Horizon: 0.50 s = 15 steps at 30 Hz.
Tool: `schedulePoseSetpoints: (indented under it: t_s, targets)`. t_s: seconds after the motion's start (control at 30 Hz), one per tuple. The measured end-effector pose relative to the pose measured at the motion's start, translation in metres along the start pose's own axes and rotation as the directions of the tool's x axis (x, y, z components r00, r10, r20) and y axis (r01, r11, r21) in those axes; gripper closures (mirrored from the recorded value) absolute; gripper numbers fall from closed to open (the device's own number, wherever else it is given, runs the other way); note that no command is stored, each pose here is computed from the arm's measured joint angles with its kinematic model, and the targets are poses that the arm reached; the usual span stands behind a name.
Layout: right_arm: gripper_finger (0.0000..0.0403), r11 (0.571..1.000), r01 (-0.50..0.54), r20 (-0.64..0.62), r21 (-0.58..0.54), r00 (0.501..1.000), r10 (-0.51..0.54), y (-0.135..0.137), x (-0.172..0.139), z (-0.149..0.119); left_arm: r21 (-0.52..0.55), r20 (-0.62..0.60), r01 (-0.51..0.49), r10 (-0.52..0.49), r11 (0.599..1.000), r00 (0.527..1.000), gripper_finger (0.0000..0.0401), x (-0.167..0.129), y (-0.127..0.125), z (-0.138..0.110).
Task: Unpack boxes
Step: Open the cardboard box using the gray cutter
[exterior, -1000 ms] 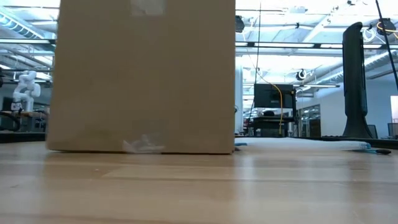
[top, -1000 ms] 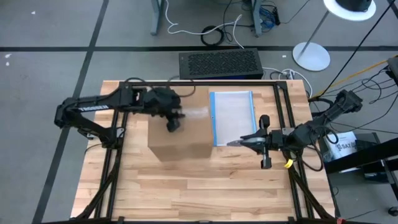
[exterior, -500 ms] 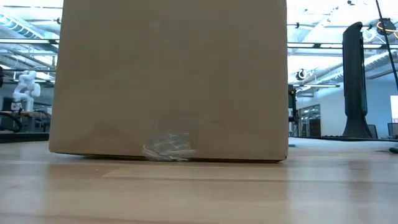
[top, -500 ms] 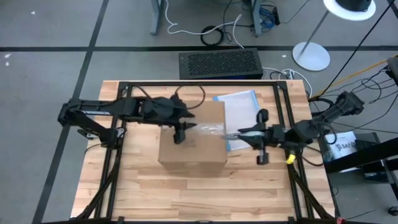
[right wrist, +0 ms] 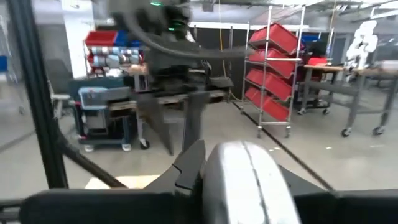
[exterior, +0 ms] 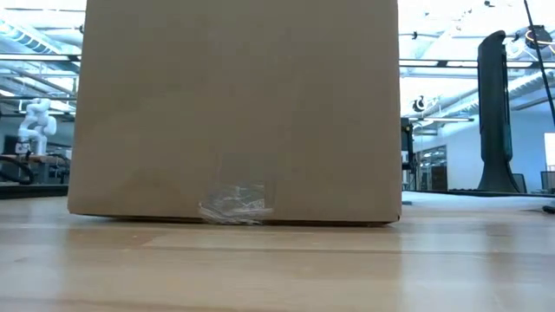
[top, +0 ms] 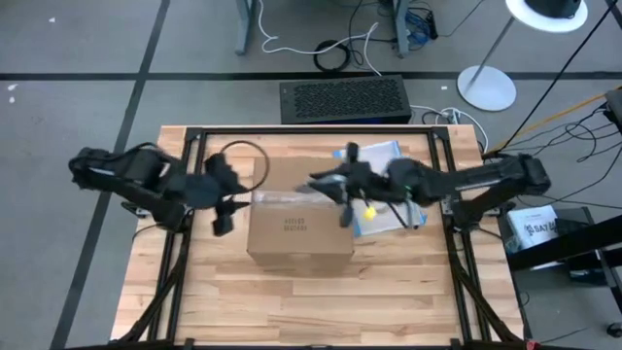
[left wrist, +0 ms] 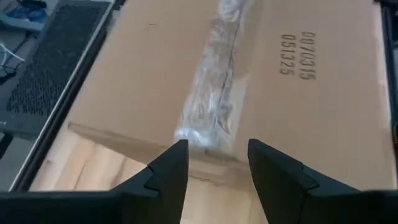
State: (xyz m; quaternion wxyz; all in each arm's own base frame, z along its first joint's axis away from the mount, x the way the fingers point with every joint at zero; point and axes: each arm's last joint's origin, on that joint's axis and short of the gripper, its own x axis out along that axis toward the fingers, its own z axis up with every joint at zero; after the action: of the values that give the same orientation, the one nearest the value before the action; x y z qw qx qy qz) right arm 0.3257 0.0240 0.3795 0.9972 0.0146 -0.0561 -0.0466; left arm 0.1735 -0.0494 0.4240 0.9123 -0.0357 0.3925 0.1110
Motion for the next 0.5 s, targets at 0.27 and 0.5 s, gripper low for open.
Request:
schedulePoseSetpoints:
  t_s: [0.27,0.5]
  targets:
    - [0.0334,0.998,-0.068,0.012,0.017,0.998,0.068,-0.003,0.060,-0.016,0.000,0.022,0.086,-0.086,0.996,0.996,0.0231,0.002,-0.014,-0.021]
    - [0.0334,0.998,-0.070,0.017,0.000,0.997,0.070,0.003,0.088,-0.021,0.071,-0.035,0.148,-0.146,0.986,0.989,0.0231,0.036,-0.032,-0.031]
